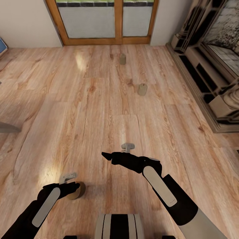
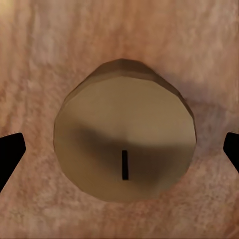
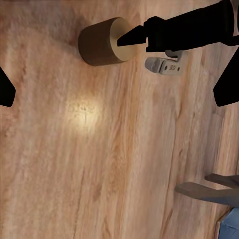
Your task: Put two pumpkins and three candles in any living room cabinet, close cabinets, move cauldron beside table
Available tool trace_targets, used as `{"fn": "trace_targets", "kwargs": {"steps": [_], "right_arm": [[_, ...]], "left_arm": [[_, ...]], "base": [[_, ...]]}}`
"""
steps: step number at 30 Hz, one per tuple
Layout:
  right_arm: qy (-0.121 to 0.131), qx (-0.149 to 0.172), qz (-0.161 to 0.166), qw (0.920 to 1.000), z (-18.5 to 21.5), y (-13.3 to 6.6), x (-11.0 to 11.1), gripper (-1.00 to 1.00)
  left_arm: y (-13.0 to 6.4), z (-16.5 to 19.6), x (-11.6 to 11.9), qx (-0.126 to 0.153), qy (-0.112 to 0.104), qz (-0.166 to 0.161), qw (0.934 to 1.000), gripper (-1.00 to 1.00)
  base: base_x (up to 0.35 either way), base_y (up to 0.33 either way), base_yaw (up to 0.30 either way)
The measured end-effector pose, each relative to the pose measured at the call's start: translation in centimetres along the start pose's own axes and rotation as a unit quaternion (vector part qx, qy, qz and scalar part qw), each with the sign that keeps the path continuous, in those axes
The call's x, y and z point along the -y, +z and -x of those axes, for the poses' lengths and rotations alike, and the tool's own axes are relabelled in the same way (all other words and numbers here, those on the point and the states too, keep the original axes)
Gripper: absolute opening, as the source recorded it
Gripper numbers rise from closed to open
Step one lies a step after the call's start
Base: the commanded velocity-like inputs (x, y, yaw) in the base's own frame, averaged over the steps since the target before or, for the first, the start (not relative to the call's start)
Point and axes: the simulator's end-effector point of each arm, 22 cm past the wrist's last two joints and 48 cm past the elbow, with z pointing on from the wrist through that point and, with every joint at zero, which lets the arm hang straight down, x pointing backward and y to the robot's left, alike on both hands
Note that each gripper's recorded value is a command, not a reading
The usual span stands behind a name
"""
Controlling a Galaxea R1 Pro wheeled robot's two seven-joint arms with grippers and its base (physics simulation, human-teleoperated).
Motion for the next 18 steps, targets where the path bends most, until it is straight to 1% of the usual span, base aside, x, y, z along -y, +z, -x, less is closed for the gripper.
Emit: {"fn": "trace_targets", "kwargs": {"steps": [9,15,18], "right_arm": [[0.013,-0.012,-0.005,0.9998,-1.3,1.0,1.5,1.0],[0.013,-0.012,-0.005,0.9998,-1.3,1.0,1.5,1.0],[0.018,-0.016,-0.006,0.9997,-1.7,1.3,2.0,1.0]], "left_arm": [[1.4,-1.1,-0.3,-0.011,-0.002,0.005,0.9999,1.0],[1.4,-1.0,-0.3,-0.009,-0.002,0.005,0.9999,1.0],[1.9,-1.4,-0.4,-0.013,-0.002,0.007,0.9999,1.0]], "base": [[0.0,0.0,0.0],[0.0,0.0,0.0],[0.0,0.0,0.0]]}}
